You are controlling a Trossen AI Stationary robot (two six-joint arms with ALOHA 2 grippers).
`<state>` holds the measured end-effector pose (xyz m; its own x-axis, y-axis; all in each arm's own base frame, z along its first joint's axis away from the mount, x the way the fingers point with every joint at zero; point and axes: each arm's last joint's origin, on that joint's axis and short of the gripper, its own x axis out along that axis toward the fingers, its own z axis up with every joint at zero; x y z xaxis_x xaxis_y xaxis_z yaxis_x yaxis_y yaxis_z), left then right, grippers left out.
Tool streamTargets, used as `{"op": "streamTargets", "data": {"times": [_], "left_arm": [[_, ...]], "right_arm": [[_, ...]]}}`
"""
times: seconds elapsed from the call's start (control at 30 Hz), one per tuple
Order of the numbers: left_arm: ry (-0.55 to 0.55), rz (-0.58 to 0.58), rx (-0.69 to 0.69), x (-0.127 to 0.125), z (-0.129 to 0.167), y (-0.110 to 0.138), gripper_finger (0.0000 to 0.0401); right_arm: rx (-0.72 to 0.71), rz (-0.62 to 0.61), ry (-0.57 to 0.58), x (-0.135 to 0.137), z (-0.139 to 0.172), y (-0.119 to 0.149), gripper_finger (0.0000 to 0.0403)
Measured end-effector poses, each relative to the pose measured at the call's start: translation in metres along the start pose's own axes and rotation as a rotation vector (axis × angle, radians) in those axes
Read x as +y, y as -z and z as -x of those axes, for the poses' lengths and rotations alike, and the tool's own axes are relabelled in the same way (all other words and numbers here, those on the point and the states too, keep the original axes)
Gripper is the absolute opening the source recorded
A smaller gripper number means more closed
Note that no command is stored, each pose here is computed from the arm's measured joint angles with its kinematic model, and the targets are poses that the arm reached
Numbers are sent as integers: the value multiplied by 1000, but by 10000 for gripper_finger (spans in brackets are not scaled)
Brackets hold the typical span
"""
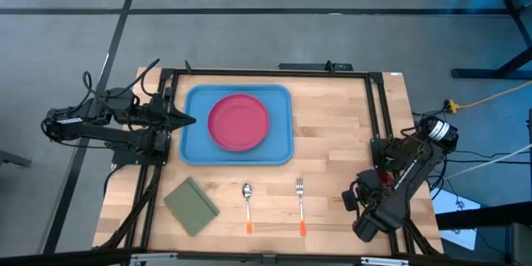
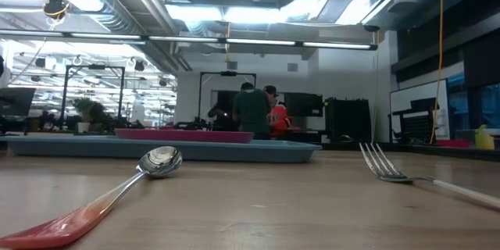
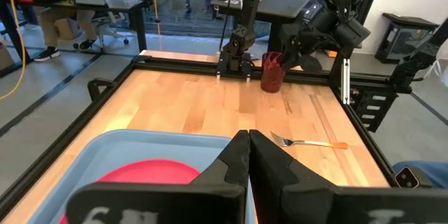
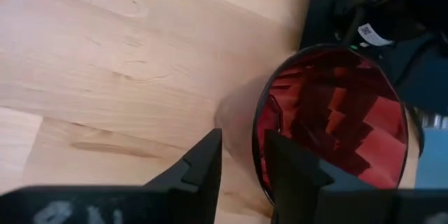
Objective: Pick and place plate/cup/fork/spoon on tray
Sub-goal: Put the red cup into the blue tray at the top right of the pink plate
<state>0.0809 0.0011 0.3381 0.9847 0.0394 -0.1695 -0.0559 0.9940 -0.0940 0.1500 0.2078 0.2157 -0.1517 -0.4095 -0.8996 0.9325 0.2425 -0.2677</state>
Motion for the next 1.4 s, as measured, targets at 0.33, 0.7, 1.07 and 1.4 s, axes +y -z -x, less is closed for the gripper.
{"op": "streamTargets", "data": {"times": [0.33,0.7,1.07,1.4], "left_arm": [[0,0,0,0,0,0,0],[0,0,0,0,0,0,0],[0,0,-1,0,0,0,0],[0,0,-1,0,0,0,0]], "right_arm": [[-21,47,20,3,-1,-9,16],[-330,173,-225,12,20,-29,8],[-507,356,-165,54,26,-106,8],[-429,648,-141,94,-5,-204,8]]}}
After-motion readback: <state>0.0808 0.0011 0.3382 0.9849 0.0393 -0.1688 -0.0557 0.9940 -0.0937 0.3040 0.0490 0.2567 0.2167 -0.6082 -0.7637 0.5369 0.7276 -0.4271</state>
